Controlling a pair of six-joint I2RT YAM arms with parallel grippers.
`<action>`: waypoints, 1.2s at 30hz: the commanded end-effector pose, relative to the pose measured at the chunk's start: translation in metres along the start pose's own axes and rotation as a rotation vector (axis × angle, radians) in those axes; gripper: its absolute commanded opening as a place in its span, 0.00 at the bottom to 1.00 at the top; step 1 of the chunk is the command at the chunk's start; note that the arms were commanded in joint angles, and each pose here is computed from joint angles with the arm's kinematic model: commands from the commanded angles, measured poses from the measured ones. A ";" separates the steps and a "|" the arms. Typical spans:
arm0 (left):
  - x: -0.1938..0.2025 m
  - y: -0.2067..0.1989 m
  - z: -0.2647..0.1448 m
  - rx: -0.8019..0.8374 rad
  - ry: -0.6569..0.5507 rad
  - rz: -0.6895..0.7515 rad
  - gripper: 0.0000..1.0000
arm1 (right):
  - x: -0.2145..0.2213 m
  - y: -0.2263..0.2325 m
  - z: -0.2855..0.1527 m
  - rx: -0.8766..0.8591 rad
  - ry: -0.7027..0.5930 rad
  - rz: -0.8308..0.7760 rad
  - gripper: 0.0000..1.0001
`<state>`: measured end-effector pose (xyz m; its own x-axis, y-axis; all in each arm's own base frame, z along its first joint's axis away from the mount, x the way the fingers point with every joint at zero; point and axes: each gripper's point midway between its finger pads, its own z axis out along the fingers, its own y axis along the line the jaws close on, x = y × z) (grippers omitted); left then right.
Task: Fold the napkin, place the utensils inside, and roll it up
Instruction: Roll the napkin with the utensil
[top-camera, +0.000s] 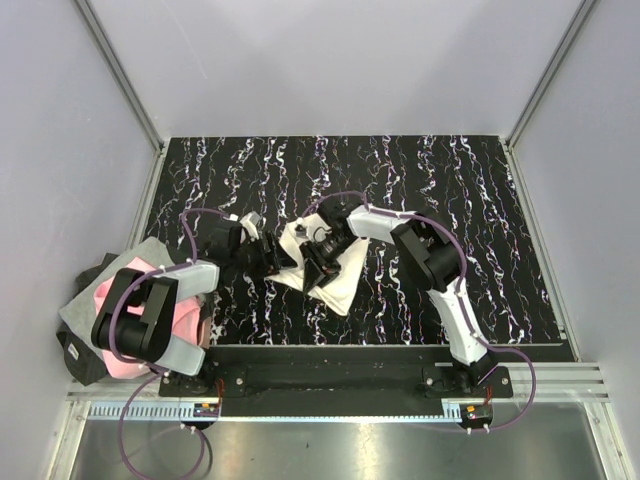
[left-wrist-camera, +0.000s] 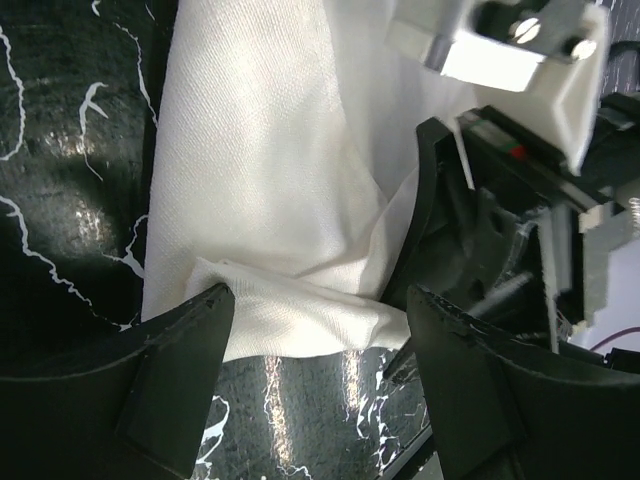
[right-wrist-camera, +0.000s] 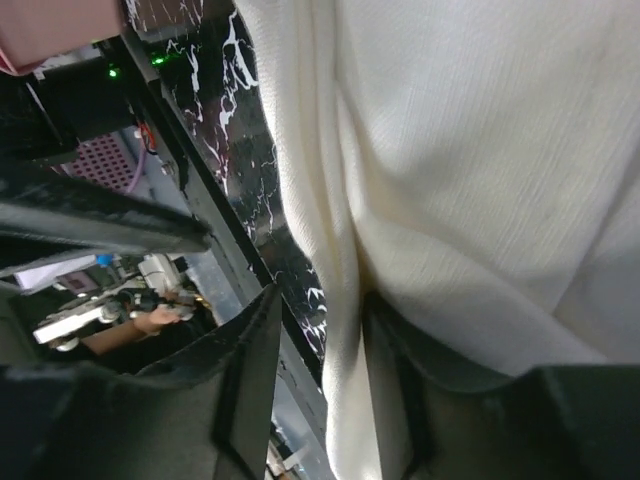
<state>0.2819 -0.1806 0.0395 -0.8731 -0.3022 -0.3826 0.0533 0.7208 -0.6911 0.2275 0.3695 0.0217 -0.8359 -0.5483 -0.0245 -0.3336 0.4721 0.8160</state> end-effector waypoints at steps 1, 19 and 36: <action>0.025 0.054 0.002 -0.211 0.062 -0.031 0.77 | -0.016 0.012 -0.028 0.131 -0.102 -0.078 0.51; 0.023 0.055 0.001 -0.218 0.077 -0.053 0.77 | 0.029 0.034 -0.096 0.796 -0.570 -0.430 0.64; 0.022 0.057 0.001 -0.212 0.081 -0.067 0.77 | 0.042 0.020 -0.035 1.099 -0.502 -0.688 0.56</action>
<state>0.2902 -0.1789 0.0390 -0.8757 -0.3112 -0.3691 0.0386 0.7169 -0.6961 0.1876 0.3243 0.0477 -0.3985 -0.7048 -0.5869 -0.7570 0.6140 -0.2235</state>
